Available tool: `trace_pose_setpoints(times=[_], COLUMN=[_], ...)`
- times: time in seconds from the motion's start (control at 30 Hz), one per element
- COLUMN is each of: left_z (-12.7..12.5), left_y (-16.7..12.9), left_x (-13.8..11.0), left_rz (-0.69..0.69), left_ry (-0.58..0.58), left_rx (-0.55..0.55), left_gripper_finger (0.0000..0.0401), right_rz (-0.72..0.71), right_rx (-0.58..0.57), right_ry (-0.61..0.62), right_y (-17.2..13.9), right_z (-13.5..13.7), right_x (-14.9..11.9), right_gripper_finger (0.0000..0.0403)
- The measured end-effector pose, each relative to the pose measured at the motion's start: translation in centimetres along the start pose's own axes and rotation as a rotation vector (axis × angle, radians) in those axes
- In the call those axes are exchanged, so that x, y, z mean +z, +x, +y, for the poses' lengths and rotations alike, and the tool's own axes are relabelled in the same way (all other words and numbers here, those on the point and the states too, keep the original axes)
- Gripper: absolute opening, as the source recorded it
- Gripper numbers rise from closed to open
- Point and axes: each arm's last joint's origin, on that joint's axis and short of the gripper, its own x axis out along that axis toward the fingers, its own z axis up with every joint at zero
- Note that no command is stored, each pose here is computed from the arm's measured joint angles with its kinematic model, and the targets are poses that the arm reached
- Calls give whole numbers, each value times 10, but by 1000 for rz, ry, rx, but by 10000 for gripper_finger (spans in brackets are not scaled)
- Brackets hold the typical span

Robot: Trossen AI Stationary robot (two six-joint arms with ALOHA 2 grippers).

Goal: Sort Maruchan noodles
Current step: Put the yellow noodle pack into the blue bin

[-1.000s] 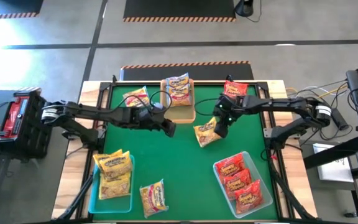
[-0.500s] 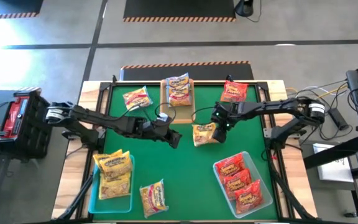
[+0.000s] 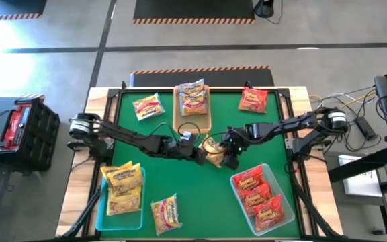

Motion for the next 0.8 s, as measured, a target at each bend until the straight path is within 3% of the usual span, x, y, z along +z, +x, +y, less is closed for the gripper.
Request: trace_pose_setpoints(times=[0.13, 0.33, 0.5, 0.6, 0.8], left_z=[3, 15, 22, 26, 31], left_y=[17, 36, 45, 49, 53], left_x=[-6, -16, -21, -26, -34], left_rz=[-22, -58, -78, -57, 21], left_ry=[-60, -182, -282, -326, -358], left_rx=[-33, 25, 48, 65, 100], left_gripper_finger=[115, 115, 115, 115, 115], right_rz=[-9, -31, -79, -120, -181], right_rx=[-1, -29, -139, -201, -206], right_ry=[-9, -38, -42, -47, -37], right_y=[-4, -15, -24, -31, -48], right_z=[2, -7, -15, -16, -16], right_x=[1, 3, 6, 8, 12], right_gripper_finger=[176, 176, 176, 176, 176])
